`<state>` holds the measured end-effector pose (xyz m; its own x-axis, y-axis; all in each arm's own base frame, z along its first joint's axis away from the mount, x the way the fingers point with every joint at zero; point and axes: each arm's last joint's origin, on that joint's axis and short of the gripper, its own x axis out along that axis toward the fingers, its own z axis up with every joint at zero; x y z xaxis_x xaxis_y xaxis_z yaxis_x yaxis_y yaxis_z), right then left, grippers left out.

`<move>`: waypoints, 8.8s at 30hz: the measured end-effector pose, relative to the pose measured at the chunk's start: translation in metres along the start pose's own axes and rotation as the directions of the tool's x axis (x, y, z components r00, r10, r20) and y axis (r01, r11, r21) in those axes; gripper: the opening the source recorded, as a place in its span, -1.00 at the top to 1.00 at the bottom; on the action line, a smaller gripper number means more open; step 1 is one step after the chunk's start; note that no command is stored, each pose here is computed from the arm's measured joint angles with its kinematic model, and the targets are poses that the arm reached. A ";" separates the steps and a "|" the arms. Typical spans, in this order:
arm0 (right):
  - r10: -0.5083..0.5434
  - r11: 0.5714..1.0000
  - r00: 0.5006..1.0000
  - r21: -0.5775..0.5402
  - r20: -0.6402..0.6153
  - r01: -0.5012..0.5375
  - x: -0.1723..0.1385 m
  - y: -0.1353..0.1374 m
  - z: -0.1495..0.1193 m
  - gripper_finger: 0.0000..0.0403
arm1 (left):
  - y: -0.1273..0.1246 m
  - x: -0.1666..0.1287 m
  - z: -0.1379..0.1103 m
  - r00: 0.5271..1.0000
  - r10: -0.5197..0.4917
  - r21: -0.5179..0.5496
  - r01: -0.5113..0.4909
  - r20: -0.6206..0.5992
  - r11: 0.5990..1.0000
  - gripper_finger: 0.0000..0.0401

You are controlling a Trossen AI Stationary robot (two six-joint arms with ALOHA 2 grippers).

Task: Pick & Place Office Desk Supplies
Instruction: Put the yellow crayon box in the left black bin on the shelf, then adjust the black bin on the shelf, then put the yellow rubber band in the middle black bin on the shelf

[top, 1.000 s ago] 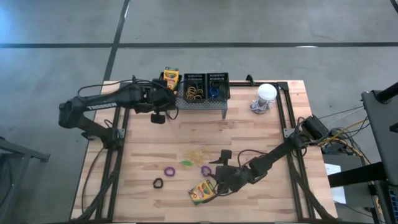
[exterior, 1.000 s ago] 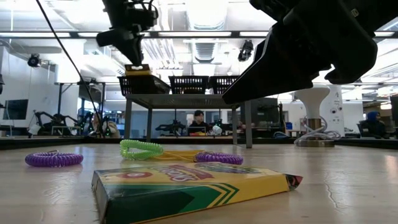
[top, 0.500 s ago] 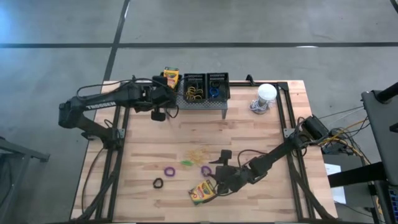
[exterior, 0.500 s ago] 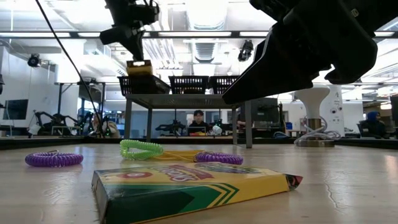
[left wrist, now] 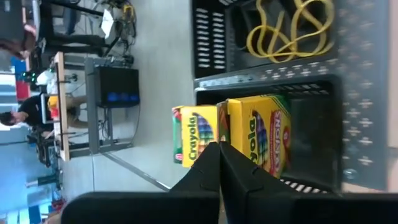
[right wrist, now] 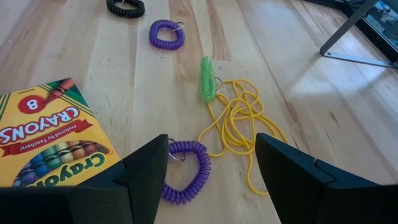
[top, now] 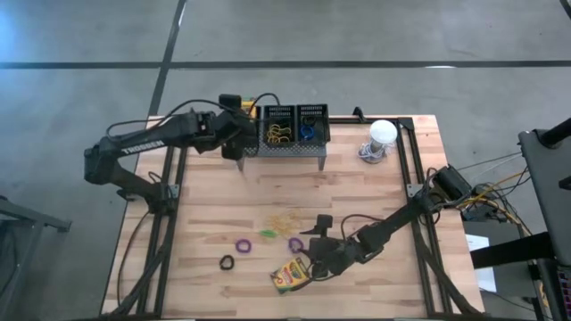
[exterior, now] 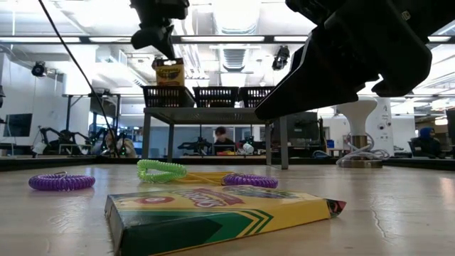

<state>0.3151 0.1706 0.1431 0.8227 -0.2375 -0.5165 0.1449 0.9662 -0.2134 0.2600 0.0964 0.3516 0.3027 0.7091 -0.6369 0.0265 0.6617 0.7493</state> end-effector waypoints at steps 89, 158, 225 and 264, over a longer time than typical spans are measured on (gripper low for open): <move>0.001 1.000 1.000 0.002 0.005 -0.001 0.000 -0.001 -0.003 -0.18 | -0.004 0.046 -0.085 0.967 -0.247 -0.655 0.144 -0.066 0.741 0.97; 0.107 0.980 0.979 0.183 -0.176 -0.074 0.061 -0.075 -0.030 0.84 | -0.318 -0.076 -0.044 0.546 -0.130 -0.275 0.597 0.828 0.754 0.97; -0.289 0.953 0.952 0.121 0.098 0.277 -0.031 -0.107 0.053 0.96 | -0.255 -0.035 0.007 0.422 -0.019 -0.209 0.486 0.906 0.848 0.59; -0.175 0.981 0.975 0.112 0.134 0.161 -0.028 -0.102 0.041 0.96 | -0.214 0.026 0.079 0.596 -0.060 -0.277 0.457 0.801 0.845 0.95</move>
<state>0.2998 0.0830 0.2135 0.8505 -0.3875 -0.3557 0.3362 0.9205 -0.1990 0.3371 -0.0462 0.1890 0.9417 0.1883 -0.2790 -0.1035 0.9507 0.2922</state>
